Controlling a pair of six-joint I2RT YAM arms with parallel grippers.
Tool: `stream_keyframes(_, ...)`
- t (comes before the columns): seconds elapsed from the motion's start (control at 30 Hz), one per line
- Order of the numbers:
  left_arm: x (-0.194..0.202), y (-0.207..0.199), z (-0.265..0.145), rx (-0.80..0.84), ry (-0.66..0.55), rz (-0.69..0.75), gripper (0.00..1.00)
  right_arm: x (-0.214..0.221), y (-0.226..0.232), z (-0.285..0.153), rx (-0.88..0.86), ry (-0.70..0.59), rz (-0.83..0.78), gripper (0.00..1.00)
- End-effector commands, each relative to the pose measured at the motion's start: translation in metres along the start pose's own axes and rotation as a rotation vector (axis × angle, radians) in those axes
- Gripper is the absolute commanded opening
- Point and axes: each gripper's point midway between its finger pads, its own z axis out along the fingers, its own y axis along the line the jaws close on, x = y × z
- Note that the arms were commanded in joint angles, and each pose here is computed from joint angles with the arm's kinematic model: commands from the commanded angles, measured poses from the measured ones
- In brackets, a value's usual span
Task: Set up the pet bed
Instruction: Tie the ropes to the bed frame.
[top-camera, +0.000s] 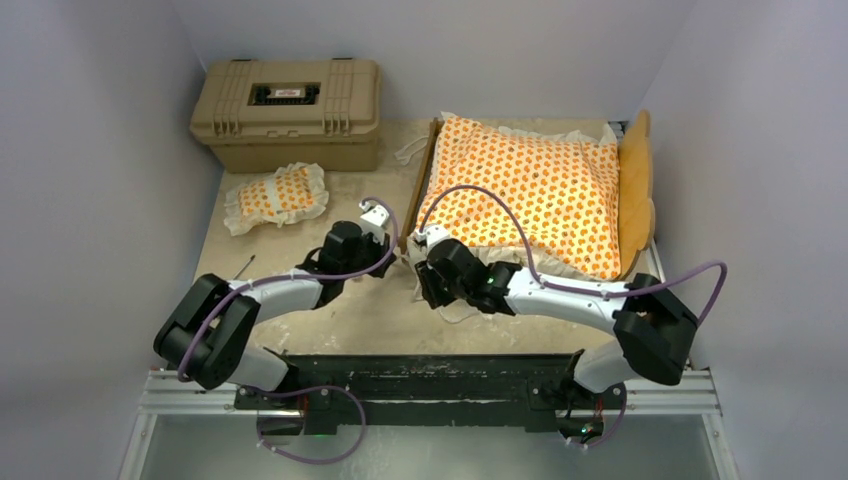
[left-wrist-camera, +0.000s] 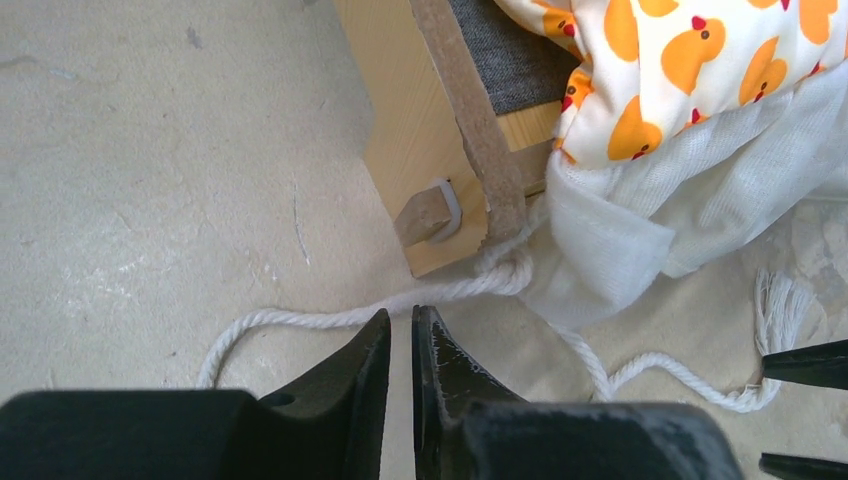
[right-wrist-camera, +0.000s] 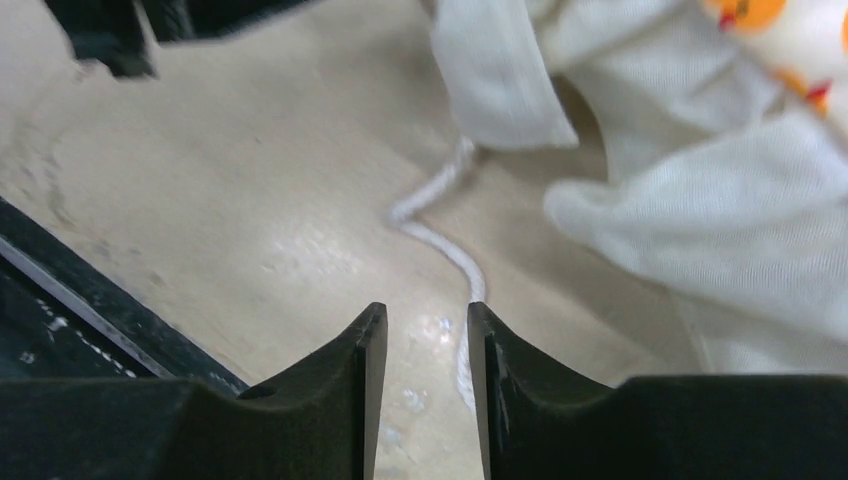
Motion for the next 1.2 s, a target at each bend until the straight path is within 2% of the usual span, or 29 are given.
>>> stream_keyframes(0.0,-0.016,0.000,-0.006,-0.022,-0.059,-0.016,0.15,-0.043,0.019,0.006,-0.069,-0.121,-0.064,0.42)
stream_keyframes(0.27,-0.011,0.004,-0.013,-0.044,-0.053,-0.030,0.28,-0.047,0.027,0.035,-0.076,-0.124,-0.066,0.49)
stream_keyframes(0.4,-0.010,0.004,-0.012,-0.044,-0.052,-0.031,0.32,-0.043,0.021,0.047,-0.021,-0.108,0.017,0.52)
stream_keyframes(0.53,-0.009,0.001,-0.011,-0.024,-0.054,-0.029,0.34,-0.031,0.005,0.058,0.074,-0.085,0.074,0.51)
stream_keyframes(0.63,-0.007,-0.002,-0.010,-0.006,-0.057,-0.030,0.39,-0.027,-0.002,0.060,0.098,-0.091,0.086,0.41)
stream_keyframes(0.77,-0.004,-0.002,-0.011,-0.004,-0.057,-0.033,0.46,-0.023,-0.006,0.061,0.100,-0.087,0.092,0.11)
stream_keyframes(0.83,-0.002,-0.002,-0.011,-0.005,-0.054,-0.031,0.49,-0.023,-0.010,0.060,0.107,-0.089,0.097,0.00)
stream_keyframes(1.0,0.002,0.004,-0.011,-0.025,-0.041,0.020,0.57,-0.023,-0.013,0.056,0.086,-0.095,0.111,0.00)
stream_keyframes(1.17,0.001,0.005,0.000,-0.003,-0.021,0.112,0.58,-0.027,-0.006,0.055,0.036,-0.103,0.105,0.00)
